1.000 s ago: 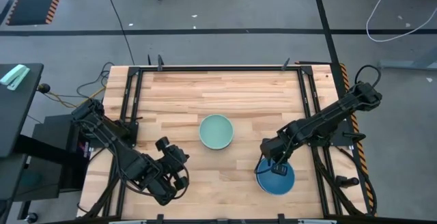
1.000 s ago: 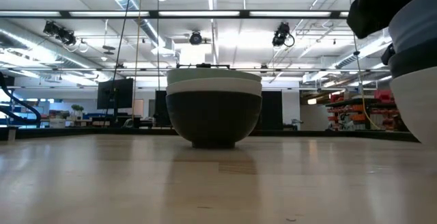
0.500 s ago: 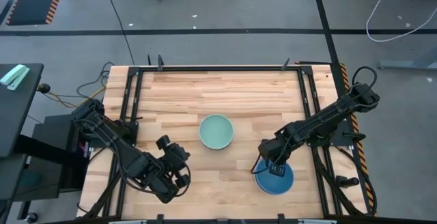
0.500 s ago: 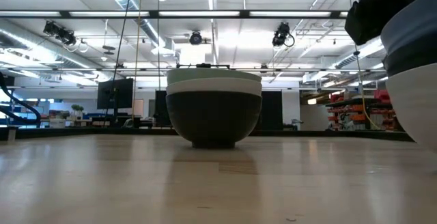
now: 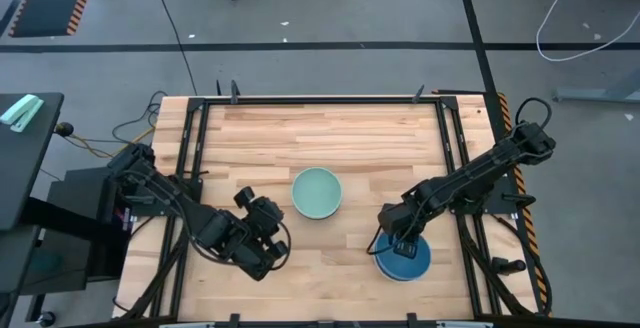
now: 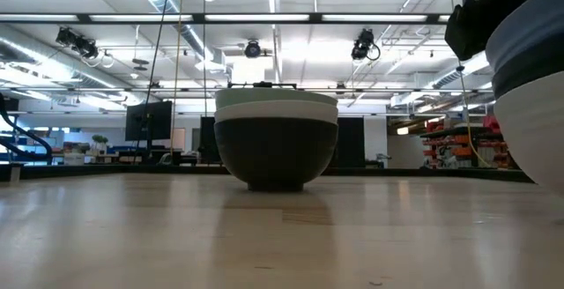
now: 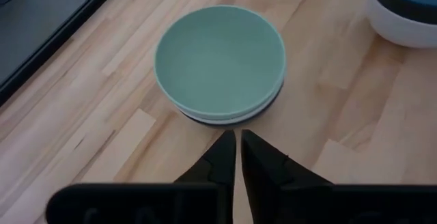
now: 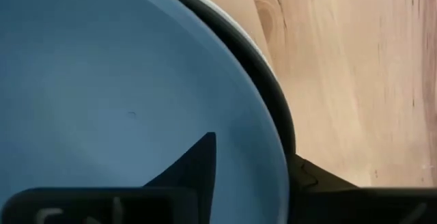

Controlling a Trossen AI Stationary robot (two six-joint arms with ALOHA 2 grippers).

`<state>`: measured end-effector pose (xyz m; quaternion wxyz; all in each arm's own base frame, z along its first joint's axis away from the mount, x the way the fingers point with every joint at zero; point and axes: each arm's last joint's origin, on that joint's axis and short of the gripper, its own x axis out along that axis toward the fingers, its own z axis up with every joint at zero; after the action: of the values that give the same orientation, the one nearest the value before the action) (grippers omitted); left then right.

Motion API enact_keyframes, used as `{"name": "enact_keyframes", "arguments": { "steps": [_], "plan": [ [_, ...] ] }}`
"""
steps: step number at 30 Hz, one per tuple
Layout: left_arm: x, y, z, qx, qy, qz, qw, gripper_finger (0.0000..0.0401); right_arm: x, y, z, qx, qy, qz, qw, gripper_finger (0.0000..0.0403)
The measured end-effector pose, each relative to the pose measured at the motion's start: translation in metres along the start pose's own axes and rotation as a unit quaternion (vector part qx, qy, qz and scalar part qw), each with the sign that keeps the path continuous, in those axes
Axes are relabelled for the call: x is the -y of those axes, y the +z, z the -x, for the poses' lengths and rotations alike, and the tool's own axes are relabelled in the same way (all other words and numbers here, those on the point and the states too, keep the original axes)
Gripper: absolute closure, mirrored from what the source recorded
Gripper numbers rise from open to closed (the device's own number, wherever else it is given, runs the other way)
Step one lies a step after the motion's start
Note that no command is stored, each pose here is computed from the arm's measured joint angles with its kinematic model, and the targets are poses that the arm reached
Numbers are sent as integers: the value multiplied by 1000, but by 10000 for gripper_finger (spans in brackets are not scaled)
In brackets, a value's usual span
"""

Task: Nest bowls inside each other
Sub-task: Stack the blue bowl on the black bowl

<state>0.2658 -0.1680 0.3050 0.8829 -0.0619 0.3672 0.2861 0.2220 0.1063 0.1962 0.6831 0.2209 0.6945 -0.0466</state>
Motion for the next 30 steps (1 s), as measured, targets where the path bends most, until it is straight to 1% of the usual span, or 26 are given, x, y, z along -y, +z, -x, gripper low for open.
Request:
{"name": "enact_keyframes", "arguments": {
  "steps": [3, 9, 13, 17, 22, 30],
  "plan": [
    [-2, 3, -4, -2, 6, 2, 1000, 365, -3, 1, 5, 3, 1, 1, 1000, 290],
    [-5, 7, -9, -12, 8, -1, 1000, 371, -16, 4, 25, 26, -1, 18, 1000, 288],
    [-5, 8, -9, -13, 9, -5, 1000, 370, -20, 2, 35, 29, -16, 23, 999, 288],
    [-5, 7, -9, -13, 9, -8, 1000, 364, -17, -1, 36, 16, -31, 20, 999, 288],
    [-5, 8, -9, -13, 8, -10, 1000, 365, -15, 1, 37, 15, -34, 11, 999, 288],
    [-5, 7, -9, -13, 9, -10, 1000, 370, -14, 2, 37, 22, -40, 24, 999, 291]
  ]
}}
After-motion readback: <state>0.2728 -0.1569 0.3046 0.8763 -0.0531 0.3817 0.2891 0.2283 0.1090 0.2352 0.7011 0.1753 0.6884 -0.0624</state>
